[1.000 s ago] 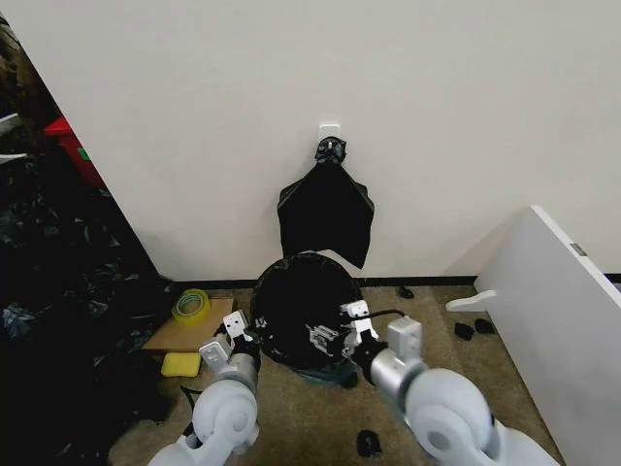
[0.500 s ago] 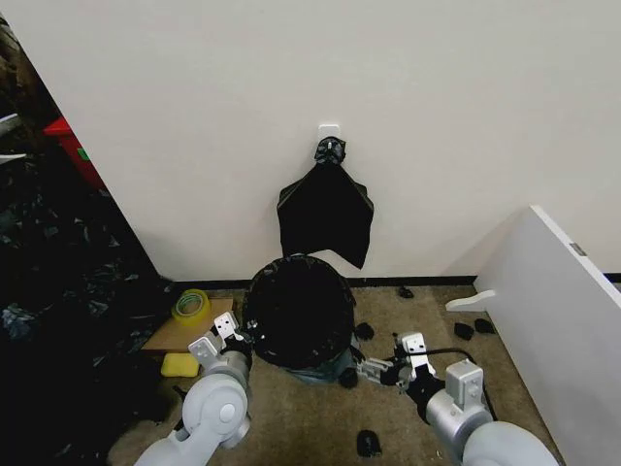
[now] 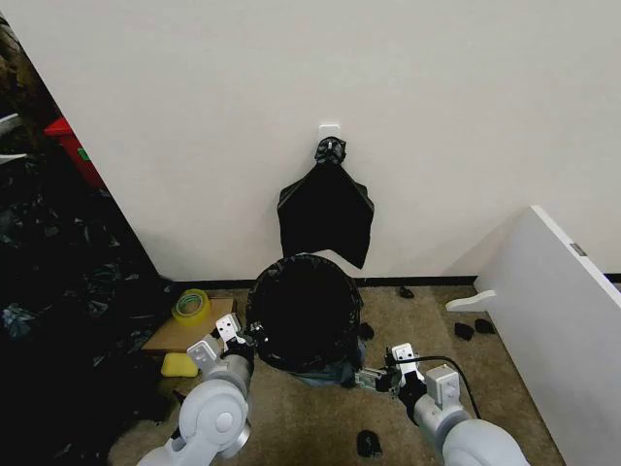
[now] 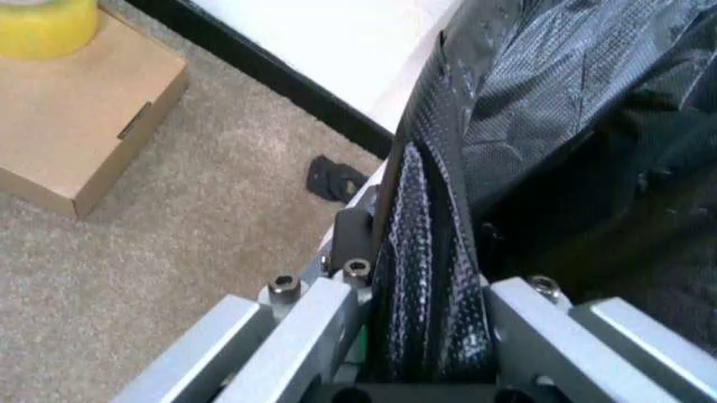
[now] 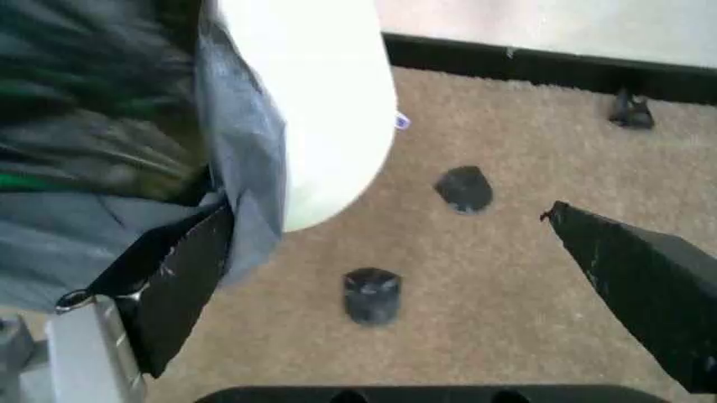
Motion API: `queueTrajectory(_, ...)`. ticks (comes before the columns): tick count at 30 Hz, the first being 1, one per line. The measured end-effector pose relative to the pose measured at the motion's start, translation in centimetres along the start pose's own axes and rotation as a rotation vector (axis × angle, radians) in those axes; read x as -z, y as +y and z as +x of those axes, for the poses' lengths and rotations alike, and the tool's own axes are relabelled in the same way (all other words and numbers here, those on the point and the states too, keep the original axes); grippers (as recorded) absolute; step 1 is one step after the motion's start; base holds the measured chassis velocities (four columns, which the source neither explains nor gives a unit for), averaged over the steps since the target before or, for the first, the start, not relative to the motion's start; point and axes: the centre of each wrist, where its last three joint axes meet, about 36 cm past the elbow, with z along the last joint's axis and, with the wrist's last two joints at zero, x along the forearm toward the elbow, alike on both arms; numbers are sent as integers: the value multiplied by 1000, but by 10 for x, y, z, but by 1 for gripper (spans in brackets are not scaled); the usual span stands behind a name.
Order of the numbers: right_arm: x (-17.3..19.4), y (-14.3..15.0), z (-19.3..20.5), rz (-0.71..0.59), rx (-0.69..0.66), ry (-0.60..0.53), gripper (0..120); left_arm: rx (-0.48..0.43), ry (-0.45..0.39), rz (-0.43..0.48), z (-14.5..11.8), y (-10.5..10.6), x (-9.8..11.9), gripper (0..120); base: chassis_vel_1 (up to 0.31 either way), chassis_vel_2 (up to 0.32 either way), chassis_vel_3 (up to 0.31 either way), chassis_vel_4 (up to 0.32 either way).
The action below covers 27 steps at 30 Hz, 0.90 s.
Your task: Place the garbage bag over the trash bin.
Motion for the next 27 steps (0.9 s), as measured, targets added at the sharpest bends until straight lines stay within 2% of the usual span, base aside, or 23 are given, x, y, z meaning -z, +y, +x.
queueTrajectory(5, -5, -5, -10, -15, -11, 0, 100, -18, 13, 10, 5, -3, 2, 0, 0, 0, 0, 0)
queueTrajectory(17, -16, 8, -24, -108, -21, -65, 100, -34, 41, 39, 14, -9, 2, 0, 0, 0, 0, 0)
queueTrajectory(21, -16, 15, -17, -147, -6, -67, 100, -25, 39, 40, 13, -8, 2, 0, 0, 0, 0, 0)
queueTrajectory(27, -2, 22, 6, -150, 33, -95, 100, 28, 33, 29, -2, 1, 1, 0, 0, 0, 0, 0)
